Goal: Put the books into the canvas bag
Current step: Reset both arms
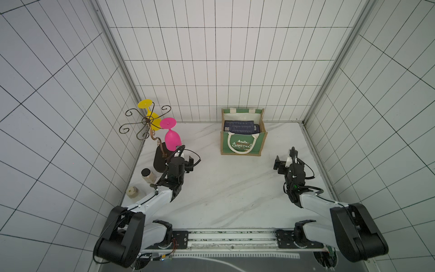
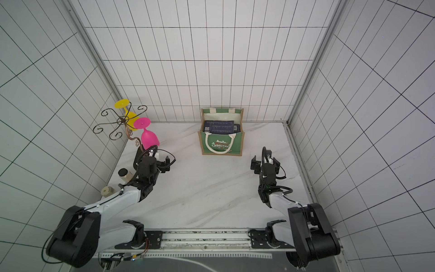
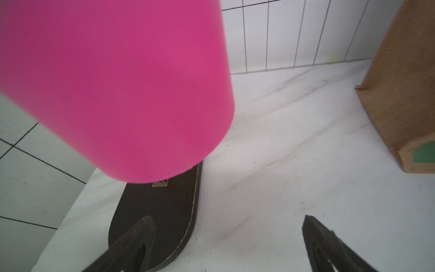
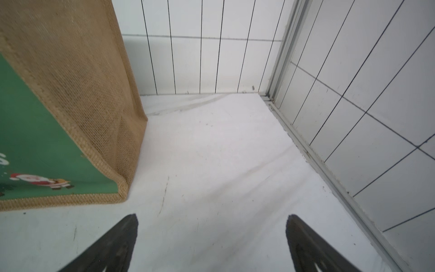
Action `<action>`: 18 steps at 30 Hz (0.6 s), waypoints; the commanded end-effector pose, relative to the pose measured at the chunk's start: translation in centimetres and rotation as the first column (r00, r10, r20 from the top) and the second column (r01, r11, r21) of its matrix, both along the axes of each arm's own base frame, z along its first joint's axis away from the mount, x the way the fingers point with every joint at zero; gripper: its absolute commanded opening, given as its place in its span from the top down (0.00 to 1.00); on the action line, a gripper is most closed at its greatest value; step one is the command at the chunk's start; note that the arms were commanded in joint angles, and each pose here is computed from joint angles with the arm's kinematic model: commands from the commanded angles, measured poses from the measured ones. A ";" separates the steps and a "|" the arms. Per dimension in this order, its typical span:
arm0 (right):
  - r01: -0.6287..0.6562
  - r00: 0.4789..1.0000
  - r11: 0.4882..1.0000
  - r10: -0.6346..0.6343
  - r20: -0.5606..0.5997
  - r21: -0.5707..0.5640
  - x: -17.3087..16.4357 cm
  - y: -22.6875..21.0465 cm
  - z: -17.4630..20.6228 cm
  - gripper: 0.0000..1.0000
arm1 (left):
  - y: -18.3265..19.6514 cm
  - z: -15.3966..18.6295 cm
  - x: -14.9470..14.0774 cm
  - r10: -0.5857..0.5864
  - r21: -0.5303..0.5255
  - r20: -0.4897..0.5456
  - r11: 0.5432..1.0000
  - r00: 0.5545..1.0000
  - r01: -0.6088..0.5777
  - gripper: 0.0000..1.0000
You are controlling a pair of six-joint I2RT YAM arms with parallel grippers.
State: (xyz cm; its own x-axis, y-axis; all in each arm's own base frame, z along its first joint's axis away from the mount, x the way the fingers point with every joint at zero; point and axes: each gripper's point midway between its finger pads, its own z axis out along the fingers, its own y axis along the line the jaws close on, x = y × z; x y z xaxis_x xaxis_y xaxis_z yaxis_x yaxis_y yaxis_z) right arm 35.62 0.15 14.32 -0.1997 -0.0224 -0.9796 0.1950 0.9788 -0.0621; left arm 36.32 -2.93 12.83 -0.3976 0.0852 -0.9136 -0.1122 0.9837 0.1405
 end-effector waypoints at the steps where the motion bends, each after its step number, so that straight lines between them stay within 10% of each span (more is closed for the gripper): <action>1: 0.039 0.992 0.999 -0.039 0.118 0.002 0.1 -1.2 1.1 0.01 | 1.4 2.1 0.7 0.080 -0.022 0.181 0.997 0.980 -0.077 0.03; 18: -0.002 0.976 0.998 0.015 0.219 -0.057 -1.1 -1.9 1.6 0.02 | 1.8 2.5 0.8 0.036 -0.012 0.316 0.999 0.948 -0.034 0.03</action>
State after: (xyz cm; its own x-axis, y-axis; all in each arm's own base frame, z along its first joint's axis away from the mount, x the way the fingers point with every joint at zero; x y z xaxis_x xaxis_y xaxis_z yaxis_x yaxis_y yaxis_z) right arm 35.66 -1.16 14.52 -0.0719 -0.0595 -0.9956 0.1847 0.9802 -0.0719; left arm 37.36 -1.82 14.41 -0.1719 0.0717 -0.9825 -0.1704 0.9801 0.1014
